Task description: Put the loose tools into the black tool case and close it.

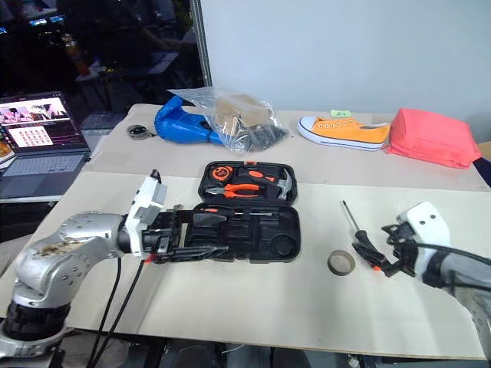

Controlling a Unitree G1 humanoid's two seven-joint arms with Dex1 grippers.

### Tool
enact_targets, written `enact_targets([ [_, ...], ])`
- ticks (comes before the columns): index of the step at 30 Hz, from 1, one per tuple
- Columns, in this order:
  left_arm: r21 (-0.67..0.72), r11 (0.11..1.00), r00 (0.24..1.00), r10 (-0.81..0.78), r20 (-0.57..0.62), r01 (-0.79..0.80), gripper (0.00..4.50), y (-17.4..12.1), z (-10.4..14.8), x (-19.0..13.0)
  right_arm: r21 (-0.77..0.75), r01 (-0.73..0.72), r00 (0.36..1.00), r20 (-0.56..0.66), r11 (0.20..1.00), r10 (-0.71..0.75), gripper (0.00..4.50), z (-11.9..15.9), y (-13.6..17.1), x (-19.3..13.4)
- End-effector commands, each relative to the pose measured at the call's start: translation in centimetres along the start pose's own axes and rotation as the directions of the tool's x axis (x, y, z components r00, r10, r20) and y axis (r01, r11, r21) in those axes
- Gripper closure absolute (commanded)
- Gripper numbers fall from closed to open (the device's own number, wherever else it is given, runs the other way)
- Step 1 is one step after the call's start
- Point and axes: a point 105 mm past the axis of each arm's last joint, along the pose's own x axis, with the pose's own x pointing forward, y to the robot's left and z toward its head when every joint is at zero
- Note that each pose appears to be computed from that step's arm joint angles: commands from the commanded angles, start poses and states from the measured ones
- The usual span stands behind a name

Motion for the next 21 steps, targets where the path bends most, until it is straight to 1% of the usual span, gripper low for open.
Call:
enact_targets([
  [1,0.056,0.998,0.999,-0.04,-0.003,0.04,0.0,-1.2,1.1,0.1,0.025,0.059,0.99,-0.132,0.998,-0.055,0.25,-0.9,-1.5,1.3],
  [3,0.063,0.997,0.999,-0.034,-0.004,0.035,0.0,-1.3,1.2,0.2,-0.001,0.069,0.982,-0.174,0.998,-0.068,0.73,-1.1,-1.9,1.6],
  [4,0.065,0.997,1.0,-0.03,-0.004,0.031,0.0,-1.3,1.2,0.2,-0.005,0.075,0.979,-0.187,0.997,-0.075,1.14,-1.1,-2.2,1.7],
  [5,0.066,0.998,1.0,-0.026,-0.002,0.026,0.0,-1.4,1.2,0.2,-0.02,0.088,0.976,-0.199,0.996,-0.09,1.14,-1.0,-2.4,1.7],
  [6,0.066,0.998,1.0,-0.019,0.002,0.019,0.0,-1.4,1.3,0.2,-0.036,0.1,0.972,-0.211,0.994,-0.105,1.67,-1.0,-2.7,1.6],
  [7,0.067,0.998,1.0,-0.016,0.003,0.016,0.0,-1.5,1.3,0.2,-0.052,0.106,0.969,-0.221,0.993,-0.115,1.82,-1.1,-2.9,1.6],
  [10,0.064,0.998,1.0,-0.014,0.005,0.014,0.0,-1.7,1.2,0.2,-0.07,0.108,0.965,-0.231,0.992,-0.122,2.77,-1.1,-3.0,1.4],
  [13,0.082,0.997,1.0,0.008,0.016,-0.009,0.0,-1.6,1.4,0.2,-0.099,0.109,0.972,-0.2,0.989,-0.127,3.86,-0.3,-3.1,1.0],
  [15,0.103,0.992,0.997,0.064,0.037,-0.068,0.0,-1.0,1.5,0.0,-0.104,0.091,0.985,-0.139,0.99,-0.105,3.9,1.4,-2.9,0.5],
  [17,0.125,0.981,0.986,0.14,0.092,-0.151,0.0,-0.4,1.5,-0.5,-0.142,0.004,1.0,-0.016,0.99,-0.007,3.9,4.6,-1.3,0.0],
  [18,0.138,0.974,0.981,0.167,0.099,-0.179,0.0,-0.2,1.4,-0.8,-0.167,-0.044,0.998,0.026,0.985,0.049,3.9,5.8,-0.3,-0.2],
  [19,0.114,0.977,0.981,0.169,0.094,-0.179,0.0,-0.4,1.0,-1.2,-0.211,-0.098,0.992,0.063,0.973,0.113,3.9,7.2,1.0,-0.3],
  [21,0.042,0.983,0.979,0.172,0.11,-0.178,0.0,-1.1,0.4,-2.7,-0.337,-0.207,0.966,0.077,0.919,0.246,3.9,9.5,3.9,0.1],
])
